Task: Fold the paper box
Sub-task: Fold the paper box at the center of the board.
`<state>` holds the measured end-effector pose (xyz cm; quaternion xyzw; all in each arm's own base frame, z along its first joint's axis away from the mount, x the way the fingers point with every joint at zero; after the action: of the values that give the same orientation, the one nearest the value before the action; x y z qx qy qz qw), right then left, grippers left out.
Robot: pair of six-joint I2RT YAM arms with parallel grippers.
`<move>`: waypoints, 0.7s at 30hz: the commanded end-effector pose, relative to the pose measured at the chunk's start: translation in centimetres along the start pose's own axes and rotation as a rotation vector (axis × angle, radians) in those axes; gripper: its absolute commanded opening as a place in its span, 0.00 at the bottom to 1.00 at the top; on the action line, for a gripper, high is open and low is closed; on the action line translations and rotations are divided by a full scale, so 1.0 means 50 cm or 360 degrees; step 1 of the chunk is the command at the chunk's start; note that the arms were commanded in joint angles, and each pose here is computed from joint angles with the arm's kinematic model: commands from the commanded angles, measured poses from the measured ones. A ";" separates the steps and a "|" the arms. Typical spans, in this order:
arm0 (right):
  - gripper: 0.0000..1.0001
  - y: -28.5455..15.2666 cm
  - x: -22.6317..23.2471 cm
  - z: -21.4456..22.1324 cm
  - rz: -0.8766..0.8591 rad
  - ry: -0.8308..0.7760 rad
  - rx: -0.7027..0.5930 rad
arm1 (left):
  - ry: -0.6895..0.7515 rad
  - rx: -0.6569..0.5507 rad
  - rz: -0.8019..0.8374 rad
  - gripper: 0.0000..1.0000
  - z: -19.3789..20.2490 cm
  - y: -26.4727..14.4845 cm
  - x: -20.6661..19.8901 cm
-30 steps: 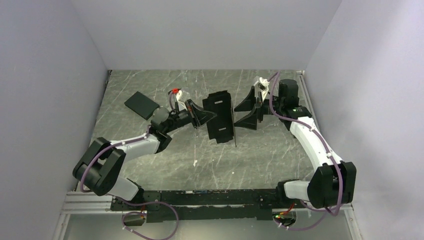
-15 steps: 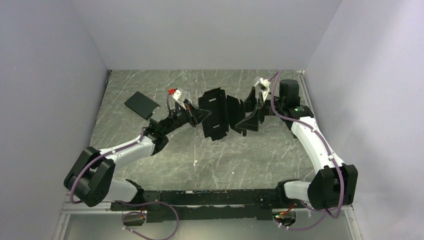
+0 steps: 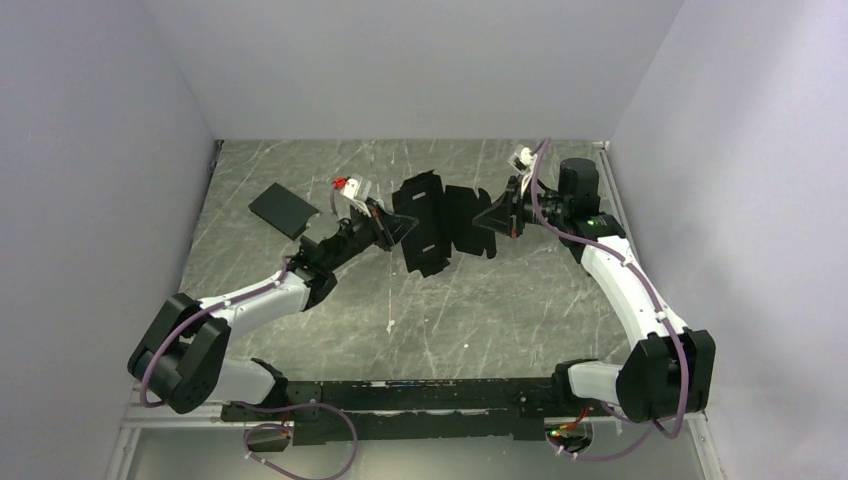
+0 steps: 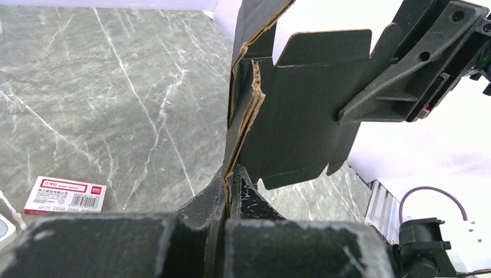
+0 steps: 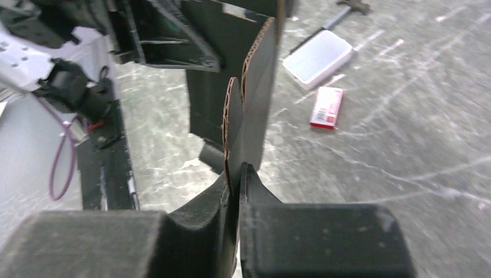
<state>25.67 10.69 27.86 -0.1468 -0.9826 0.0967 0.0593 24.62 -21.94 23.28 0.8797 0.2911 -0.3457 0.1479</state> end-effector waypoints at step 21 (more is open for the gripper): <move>0.00 -0.035 -0.040 -0.013 0.0537 -0.0188 0.0163 | -0.0172 -0.0087 -0.0163 0.89 -0.033 -0.101 0.060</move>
<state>27.51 8.92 26.78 -0.3042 -0.9354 0.1771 0.0329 25.02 -17.87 21.14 0.8336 0.3417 -0.4041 0.1584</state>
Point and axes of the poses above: each gripper's point midway between its finger pads, its own y axis out along the fingers, its own x axis along the line the jaws close on, z = x × y, the point moved 10 cm from there along -y, back along the fingers, and after that the axes turned 13 degrees about -y, right-handed, at the moved point
